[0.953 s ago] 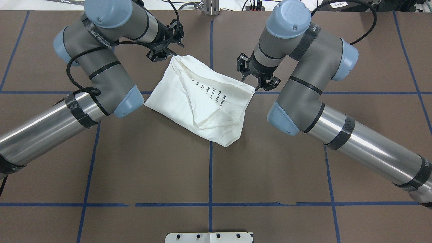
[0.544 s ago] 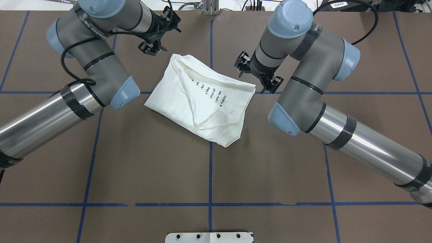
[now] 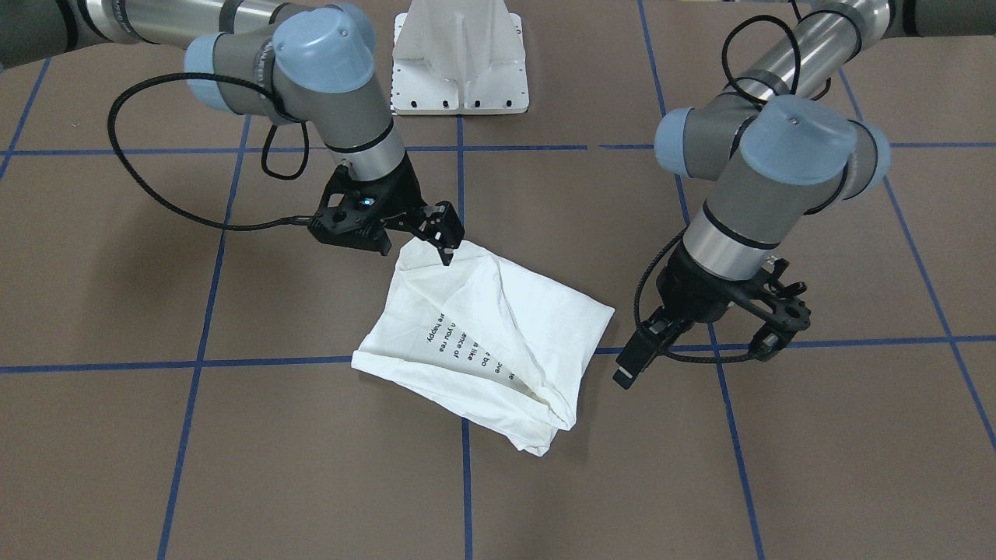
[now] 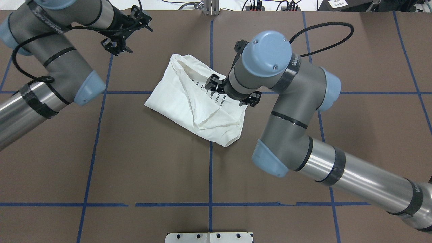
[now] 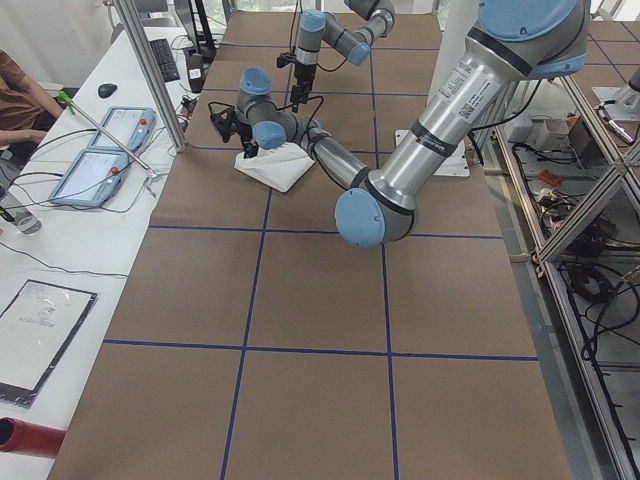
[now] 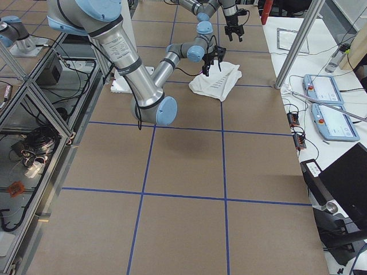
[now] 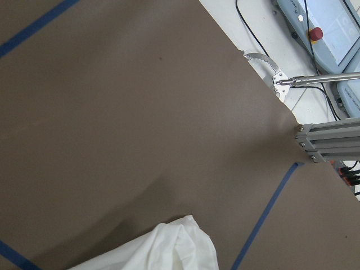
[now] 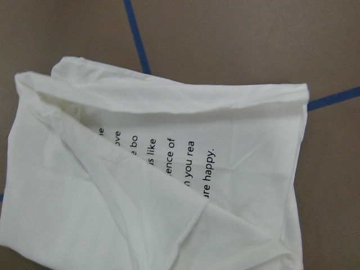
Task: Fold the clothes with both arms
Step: 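Press the folded shirt down with the right gripper while the left gripper withdraws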
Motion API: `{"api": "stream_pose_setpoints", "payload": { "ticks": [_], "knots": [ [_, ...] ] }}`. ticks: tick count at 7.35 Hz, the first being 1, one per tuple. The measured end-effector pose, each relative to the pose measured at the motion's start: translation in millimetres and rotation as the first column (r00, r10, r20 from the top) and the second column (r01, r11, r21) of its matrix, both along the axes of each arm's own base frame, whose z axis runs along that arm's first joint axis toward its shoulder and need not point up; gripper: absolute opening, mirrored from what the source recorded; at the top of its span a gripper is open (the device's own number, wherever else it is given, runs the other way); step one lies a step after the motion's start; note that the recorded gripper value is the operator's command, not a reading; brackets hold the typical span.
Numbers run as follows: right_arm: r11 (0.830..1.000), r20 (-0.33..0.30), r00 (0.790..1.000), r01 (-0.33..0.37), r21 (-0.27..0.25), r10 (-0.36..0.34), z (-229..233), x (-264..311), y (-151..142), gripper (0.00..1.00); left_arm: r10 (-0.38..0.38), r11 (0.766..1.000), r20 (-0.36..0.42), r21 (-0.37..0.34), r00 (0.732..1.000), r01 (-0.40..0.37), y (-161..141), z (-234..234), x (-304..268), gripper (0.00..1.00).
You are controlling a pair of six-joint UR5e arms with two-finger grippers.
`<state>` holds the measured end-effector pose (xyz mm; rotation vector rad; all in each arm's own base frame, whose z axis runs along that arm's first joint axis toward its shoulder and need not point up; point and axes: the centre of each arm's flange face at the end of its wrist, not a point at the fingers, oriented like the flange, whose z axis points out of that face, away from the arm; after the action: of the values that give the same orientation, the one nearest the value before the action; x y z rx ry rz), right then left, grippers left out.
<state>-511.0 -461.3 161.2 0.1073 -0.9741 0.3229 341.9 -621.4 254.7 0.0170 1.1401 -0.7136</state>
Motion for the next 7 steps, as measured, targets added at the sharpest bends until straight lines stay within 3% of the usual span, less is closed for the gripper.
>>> {"api": "stream_pose_setpoints", "payload": {
  "ticks": [1, 2, 3, 4, 5, 6, 7],
  "knots": [
    [0.992, -0.047, 0.998, 0.043, 0.119, -0.038, -3, -24, 25, 0.98, 0.030, 0.999, 0.003, 0.029, 1.000, -0.030, 12, 12, -23, 1.00],
    [0.964, -0.110, 0.991, 0.103, 0.245, -0.078, -4, -46, 46, 0.96, 0.046, 0.998, 0.001, 0.040, 0.999, -0.046, 18, 18, -38, 1.00],
    [0.915, -0.184, 0.977, 0.174, 0.363, -0.112, -4, -63, 62, 0.95, 0.051, 0.998, 0.000, 0.042, 0.999, -0.051, 21, 21, -44, 1.00],
    [0.855, -0.255, 0.956, 0.251, 0.453, -0.146, -3, -75, 72, 0.93, 0.053, 0.998, 0.001, 0.040, 0.999, -0.053, 22, 25, -46, 1.00],
    [0.799, -0.317, 0.935, 0.311, 0.514, -0.160, -3, -87, 72, 0.91, 0.054, 0.998, 0.004, 0.035, 0.999, -0.054, 23, 29, -48, 1.00],
    [0.761, -0.356, 0.921, 0.344, 0.549, -0.160, 0, -103, 68, 0.86, 0.054, 0.998, 0.007, 0.030, 0.999, -0.054, 24, 34, -48, 1.00],
    [0.735, -0.369, 0.916, 0.359, 0.575, -0.158, 6, -119, 64, 0.72, 0.054, 0.998, 0.010, 0.025, 0.999, -0.054, 25, 38, -49, 1.00]
  ]
}}
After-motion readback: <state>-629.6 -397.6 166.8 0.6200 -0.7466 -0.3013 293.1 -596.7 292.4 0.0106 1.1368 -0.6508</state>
